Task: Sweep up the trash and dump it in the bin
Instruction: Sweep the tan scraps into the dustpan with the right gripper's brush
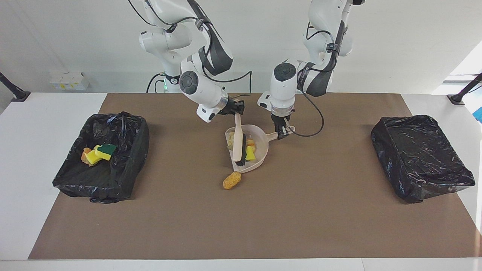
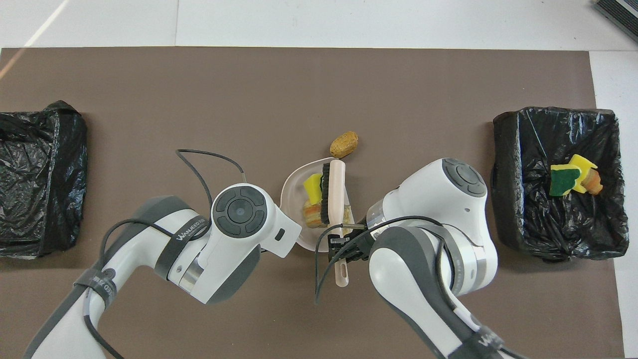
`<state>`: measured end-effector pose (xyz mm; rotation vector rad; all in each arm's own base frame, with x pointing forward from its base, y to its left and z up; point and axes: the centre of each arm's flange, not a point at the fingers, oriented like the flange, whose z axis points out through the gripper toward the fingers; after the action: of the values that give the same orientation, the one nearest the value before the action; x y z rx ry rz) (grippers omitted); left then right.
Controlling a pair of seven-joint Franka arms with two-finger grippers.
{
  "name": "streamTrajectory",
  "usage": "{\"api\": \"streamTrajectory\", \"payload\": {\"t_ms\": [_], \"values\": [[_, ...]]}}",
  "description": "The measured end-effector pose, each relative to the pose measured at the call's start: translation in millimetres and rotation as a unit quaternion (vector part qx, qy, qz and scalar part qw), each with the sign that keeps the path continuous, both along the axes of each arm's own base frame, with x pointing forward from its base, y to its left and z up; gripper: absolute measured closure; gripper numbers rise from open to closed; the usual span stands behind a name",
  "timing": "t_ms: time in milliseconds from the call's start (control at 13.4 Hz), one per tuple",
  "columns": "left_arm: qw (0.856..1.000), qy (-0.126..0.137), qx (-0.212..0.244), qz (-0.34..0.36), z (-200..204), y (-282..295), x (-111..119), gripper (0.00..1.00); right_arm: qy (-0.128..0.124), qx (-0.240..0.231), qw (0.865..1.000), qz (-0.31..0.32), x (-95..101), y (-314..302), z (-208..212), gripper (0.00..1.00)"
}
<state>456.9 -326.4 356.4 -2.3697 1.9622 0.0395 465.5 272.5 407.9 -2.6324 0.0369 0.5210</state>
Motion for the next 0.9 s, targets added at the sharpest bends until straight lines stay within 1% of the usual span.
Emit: {"api": "streamTrajectory", "payload": {"t_ms": [75,150,225,374,524,599,749,899], "values": [[1.000,-0.005,-0.004,0.002,-1.4,-0.2,0.8,0.67,-0.004,-0.007,1.000,0.000,1.4,-12.7,21.9,0.74],[1.000,-0.007,-0.006,-0.003,-2.3,0.5,1.6,0.67,-0.012,-0.031,0.999,0.011,3.7,-29.5,41.0,0.74],[1.000,-0.008,-0.007,-0.007,-3.1,1.4,2.3,0.67,-0.021,-0.068,0.997,0.029,6.0,-45.9,57.3,0.74],[1.000,-0.010,-0.008,-0.008,-4.2,3.8,4.8,0.67,-0.044,-0.156,0.984,0.071,10.1,-68.3,75.3,0.74],[1.000,-0.010,-0.010,-0.005,-4.1,5.5,6.5,0.67,-0.064,-0.210,0.971,0.098,13.5,-75.8,73.2,0.74],[1.000,-0.010,-0.011,-0.002,-4.1,6.7,7.4,0.67,-0.078,-0.230,0.963,0.113,19.5,-79.1,67.0,0.74],[1.000,-0.010,-0.011,0.008,-4.5,12.1,11.1,0.67,-0.108,-0.257,0.951,0.136,42.9,-89.8,42.5,0.74],[1.000,-0.001,-0.005,0.024,-5.8,20.6,14.4,0.67,-0.128,-0.266,0.943,0.150,71.7,-102.3,6.5,0.74]]}}
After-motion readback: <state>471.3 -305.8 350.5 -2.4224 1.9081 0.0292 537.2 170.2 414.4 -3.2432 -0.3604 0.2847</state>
